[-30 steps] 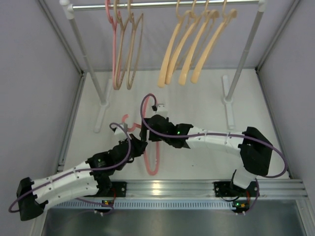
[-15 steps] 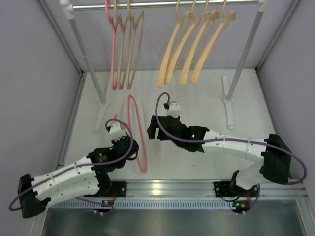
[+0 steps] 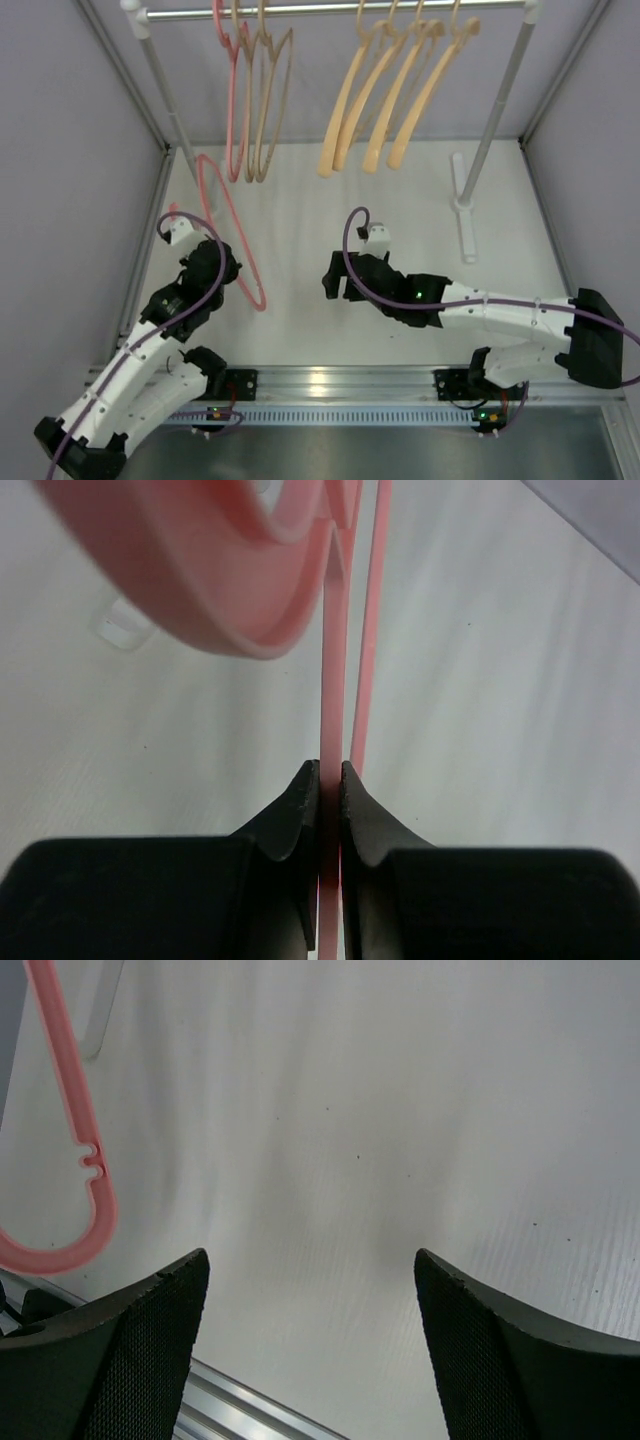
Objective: Organize the hangers
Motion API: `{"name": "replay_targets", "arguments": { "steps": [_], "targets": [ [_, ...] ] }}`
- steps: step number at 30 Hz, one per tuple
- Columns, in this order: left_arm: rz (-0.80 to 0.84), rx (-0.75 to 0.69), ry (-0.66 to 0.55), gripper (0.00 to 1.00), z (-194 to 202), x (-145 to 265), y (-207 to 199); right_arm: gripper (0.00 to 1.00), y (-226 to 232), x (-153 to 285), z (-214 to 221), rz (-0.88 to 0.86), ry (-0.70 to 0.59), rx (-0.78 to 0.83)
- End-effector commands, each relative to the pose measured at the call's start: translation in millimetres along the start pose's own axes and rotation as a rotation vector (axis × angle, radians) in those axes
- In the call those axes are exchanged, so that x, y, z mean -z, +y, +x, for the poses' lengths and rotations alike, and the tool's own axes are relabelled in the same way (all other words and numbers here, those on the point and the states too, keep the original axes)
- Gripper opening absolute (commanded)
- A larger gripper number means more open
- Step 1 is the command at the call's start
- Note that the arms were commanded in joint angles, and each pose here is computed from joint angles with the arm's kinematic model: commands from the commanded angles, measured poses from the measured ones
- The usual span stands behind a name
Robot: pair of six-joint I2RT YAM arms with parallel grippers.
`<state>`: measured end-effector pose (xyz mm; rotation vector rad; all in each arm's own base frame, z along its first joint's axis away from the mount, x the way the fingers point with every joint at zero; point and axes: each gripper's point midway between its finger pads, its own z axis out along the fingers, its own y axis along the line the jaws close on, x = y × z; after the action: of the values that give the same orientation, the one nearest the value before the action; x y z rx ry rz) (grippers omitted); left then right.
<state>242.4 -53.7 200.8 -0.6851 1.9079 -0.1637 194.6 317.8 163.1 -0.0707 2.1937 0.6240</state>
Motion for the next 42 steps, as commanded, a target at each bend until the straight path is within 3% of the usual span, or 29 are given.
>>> {"name": "replay_targets", "arguments": {
  "steps": [1,8,22,42],
  "targets": [
    [0.118,-0.011,-0.030,0.00,-35.3,-5.2,-27.0,0.80,-5.2,12.9,-9.0,0.009,-0.044,-0.015],
    [0.203,-0.034,-0.024,0.00,-84.3,-22.9,-48.3,0.80,-16.0,19.1,-3.9,0.023,-0.037,-0.007],
    [0.309,-0.221,-0.032,0.00,-175.9,3.6,-98.9,0.80,-34.9,25.3,2.3,0.043,-0.049,-0.007],
    [0.327,-0.358,-0.064,0.00,-250.2,-2.0,-149.4,0.80,-36.9,33.6,-5.9,0.027,-0.075,0.012]
  ]
}}
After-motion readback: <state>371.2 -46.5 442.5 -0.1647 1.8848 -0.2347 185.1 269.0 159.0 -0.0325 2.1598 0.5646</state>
